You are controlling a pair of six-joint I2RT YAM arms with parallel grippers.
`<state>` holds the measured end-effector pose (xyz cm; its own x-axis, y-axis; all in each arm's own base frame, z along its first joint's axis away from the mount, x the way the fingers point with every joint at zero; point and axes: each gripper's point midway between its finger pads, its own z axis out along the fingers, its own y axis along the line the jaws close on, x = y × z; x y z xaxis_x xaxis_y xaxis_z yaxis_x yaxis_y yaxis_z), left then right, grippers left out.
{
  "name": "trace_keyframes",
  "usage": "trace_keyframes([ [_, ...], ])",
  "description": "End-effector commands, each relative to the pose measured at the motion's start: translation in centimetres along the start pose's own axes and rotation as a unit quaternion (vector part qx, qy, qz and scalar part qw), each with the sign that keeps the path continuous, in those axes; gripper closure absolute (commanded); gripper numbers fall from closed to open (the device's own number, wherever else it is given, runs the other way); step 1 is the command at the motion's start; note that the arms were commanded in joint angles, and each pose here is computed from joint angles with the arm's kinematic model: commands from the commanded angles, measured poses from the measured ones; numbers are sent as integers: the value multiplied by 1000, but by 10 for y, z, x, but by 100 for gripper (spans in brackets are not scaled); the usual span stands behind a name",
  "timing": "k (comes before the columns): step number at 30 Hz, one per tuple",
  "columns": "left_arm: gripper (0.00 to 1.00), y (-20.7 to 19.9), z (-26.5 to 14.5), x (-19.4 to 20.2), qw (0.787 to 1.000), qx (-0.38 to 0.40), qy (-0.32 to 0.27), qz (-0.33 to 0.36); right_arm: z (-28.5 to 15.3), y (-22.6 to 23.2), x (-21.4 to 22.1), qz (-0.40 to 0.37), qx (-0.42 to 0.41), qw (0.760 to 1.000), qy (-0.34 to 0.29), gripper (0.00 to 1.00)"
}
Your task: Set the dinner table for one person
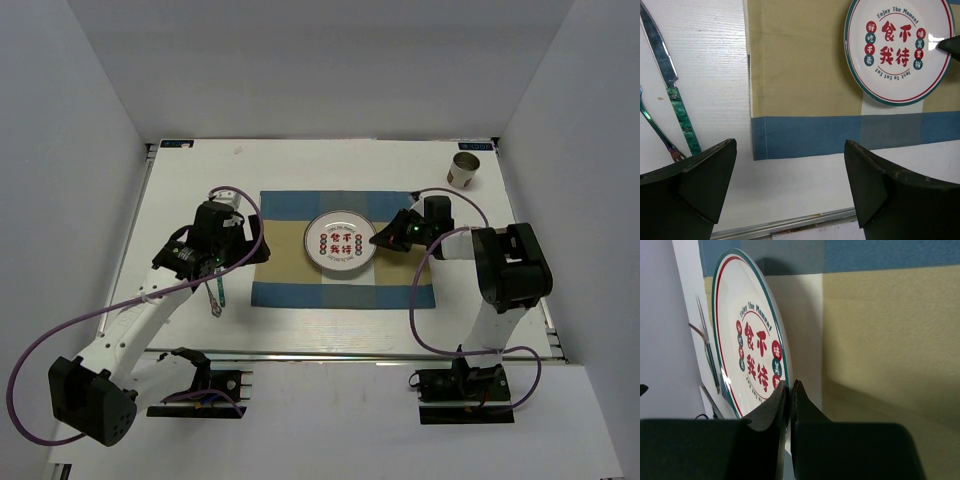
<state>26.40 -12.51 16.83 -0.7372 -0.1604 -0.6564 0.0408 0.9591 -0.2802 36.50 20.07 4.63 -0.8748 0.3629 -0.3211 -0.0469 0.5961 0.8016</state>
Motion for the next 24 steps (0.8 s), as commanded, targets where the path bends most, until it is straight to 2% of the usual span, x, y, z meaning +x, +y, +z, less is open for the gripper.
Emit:
trace_keyframes([
  [1,2,-5,1,-1,1000,18,-5,6,-1,20,-20,-41,-52,998,-25,100],
  [9,2,-7,1,0,1000,26,-3,8,2,9,-18,-39,-47,998,-18,100],
  [11,2,-7,1,1,1000,26,-2,8,3,7,-18,-39,-44,998,-16,95],
  [14,2,-7,2,1,1000,27,-1,9,3,4,-14,-37,-41,998,-13,84],
  [15,2,-7,2,1,1000,27,-1,8,3,4,-15,-37,-39,998,-13,70],
  [18,2,-7,1,1,1000,27,-1,8,0,4,-18,-40,-33,998,-18,55],
  [24,2,-7,1,1,1000,28,-1,8,-18,12,-36,-68,4,996,-55,39],
])
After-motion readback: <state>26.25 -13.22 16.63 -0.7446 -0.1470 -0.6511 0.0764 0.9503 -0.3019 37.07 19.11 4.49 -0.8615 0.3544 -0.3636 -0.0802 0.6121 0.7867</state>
